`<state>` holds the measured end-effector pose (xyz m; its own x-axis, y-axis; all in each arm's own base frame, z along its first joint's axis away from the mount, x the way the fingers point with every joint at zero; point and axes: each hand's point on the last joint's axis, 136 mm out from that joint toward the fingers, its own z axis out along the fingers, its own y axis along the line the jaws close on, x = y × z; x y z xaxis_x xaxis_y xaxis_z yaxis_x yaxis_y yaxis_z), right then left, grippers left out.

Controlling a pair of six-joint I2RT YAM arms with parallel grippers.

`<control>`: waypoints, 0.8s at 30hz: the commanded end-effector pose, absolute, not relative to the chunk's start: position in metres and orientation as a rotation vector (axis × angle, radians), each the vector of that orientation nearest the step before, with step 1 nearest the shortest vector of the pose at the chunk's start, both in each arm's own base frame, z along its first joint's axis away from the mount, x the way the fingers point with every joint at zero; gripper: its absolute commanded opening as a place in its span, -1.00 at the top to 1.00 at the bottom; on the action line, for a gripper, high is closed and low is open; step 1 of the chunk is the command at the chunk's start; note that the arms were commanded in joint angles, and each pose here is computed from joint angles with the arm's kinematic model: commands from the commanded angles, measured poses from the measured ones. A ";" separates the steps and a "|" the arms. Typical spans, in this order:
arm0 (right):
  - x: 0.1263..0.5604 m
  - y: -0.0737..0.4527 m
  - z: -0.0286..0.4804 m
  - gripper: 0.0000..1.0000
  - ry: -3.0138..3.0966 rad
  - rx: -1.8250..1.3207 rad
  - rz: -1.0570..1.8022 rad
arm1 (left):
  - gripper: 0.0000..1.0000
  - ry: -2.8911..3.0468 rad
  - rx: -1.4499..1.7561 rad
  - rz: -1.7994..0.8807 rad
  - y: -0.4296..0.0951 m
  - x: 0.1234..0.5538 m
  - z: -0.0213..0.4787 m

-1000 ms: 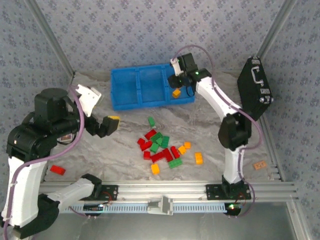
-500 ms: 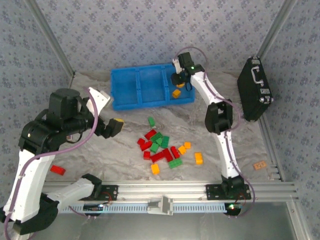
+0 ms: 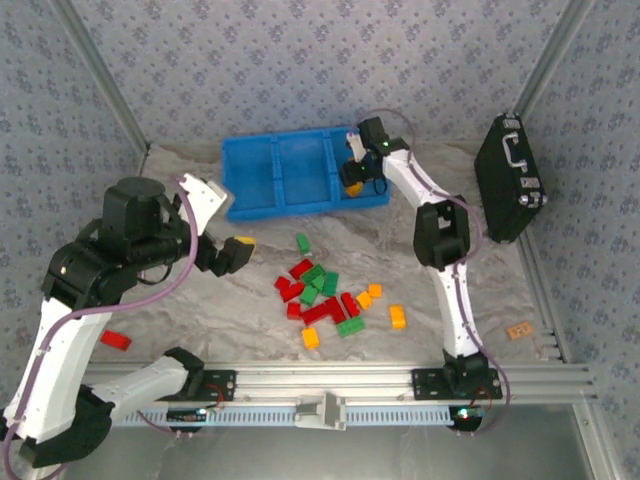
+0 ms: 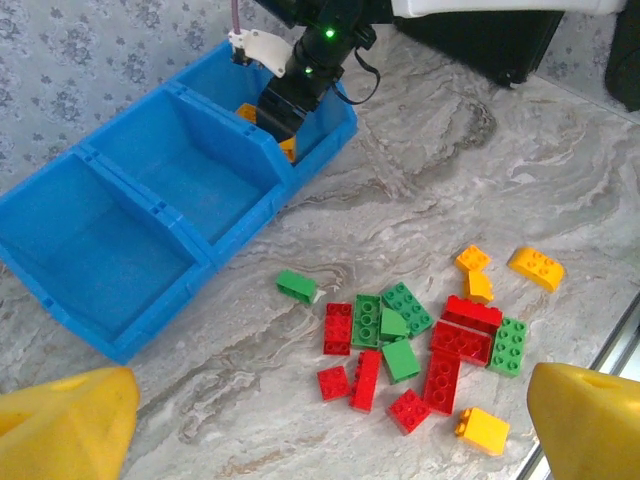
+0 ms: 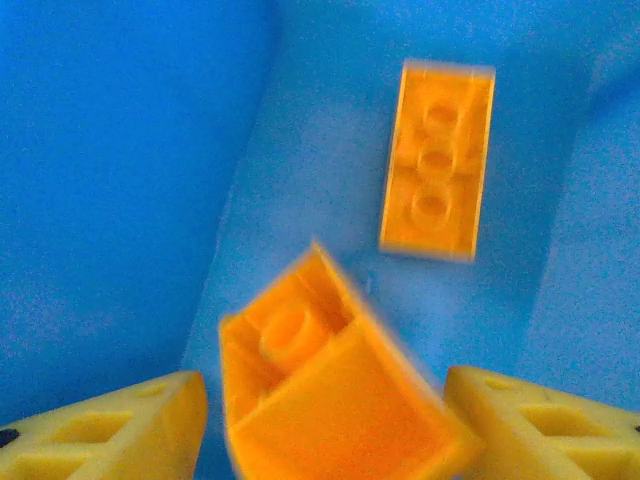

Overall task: Sort the legos into containers by color
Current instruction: Place the lego in the container, then move the lego to the center of the table.

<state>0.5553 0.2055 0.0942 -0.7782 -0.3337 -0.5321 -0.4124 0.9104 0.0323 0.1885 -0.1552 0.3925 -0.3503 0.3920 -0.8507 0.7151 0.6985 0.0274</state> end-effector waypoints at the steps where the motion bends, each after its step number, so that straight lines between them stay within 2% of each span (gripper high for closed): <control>1: 0.514 0.209 0.180 -0.31 2.419 -0.585 0.210 | -1.00 1.925 0.841 -0.440 -0.159 0.190 0.402; 5: 0.421 0.208 0.214 -0.35 2.392 -0.662 0.164 | -1.00 1.909 0.840 -0.418 -0.158 0.189 0.403; 8: 0.348 0.197 0.206 -0.37 2.456 -0.652 0.208 | -1.00 1.902 0.845 -0.407 -0.158 0.189 0.402; 12: 0.276 0.172 0.175 -0.36 2.604 -0.508 0.249 | -1.00 1.909 0.858 -0.409 -0.160 0.189 0.398; 19: 0.214 0.150 0.115 -0.32 2.756 -0.122 0.326 | -1.00 1.904 0.866 -0.411 -0.164 0.187 0.392; 24: 0.208 0.153 0.090 -0.32 2.780 -0.047 0.318 | -1.00 1.898 0.871 -0.417 -0.165 0.186 0.389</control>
<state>0.1982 0.1496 0.0878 -0.9450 -0.1177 -0.3051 -0.1766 0.9689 0.1733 0.1861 -0.1649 0.3806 -0.3046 0.4168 -0.8564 0.7284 0.6813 0.0726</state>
